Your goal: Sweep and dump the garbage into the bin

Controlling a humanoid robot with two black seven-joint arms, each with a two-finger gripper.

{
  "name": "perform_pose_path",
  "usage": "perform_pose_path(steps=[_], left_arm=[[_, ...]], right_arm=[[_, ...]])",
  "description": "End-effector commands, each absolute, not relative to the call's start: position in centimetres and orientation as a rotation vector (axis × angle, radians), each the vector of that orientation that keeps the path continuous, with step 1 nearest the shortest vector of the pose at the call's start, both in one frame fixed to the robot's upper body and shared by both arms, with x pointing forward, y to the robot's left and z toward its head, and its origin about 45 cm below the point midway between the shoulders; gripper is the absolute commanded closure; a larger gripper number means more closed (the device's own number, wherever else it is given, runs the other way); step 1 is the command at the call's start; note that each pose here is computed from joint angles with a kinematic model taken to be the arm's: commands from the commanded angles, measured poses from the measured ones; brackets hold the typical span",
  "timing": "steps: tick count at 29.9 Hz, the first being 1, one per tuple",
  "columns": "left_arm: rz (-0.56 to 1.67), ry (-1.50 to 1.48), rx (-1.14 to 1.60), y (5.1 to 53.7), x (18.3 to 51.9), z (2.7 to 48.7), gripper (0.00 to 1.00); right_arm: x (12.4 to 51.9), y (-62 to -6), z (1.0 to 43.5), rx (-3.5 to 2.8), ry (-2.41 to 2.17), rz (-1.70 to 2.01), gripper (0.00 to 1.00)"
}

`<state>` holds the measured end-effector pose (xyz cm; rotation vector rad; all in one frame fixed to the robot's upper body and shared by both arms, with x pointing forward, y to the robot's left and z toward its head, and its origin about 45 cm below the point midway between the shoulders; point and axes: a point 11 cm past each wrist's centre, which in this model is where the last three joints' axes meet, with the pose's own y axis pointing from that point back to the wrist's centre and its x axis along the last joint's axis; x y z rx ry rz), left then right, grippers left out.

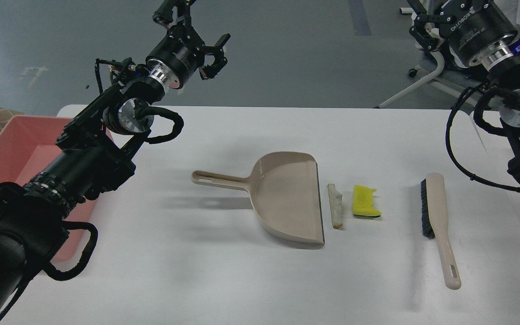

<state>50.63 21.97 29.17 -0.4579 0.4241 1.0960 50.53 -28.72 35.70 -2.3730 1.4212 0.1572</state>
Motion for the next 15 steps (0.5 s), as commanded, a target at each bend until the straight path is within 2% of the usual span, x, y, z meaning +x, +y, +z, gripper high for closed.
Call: perform_pose_path(steps=[1,15], left_arm=[[1.101,0.439,-0.480,22.1,50.7,29.2,0.02],[1.087,0.436,-0.474,21.2,50.8,29.4,0.02]], right_arm=[[50.5,-28.8,35.7,-2.371,1.425,0.157,0.00],[50.6,-28.8,35.8,-2.359,1.431,0.158,0.00]])
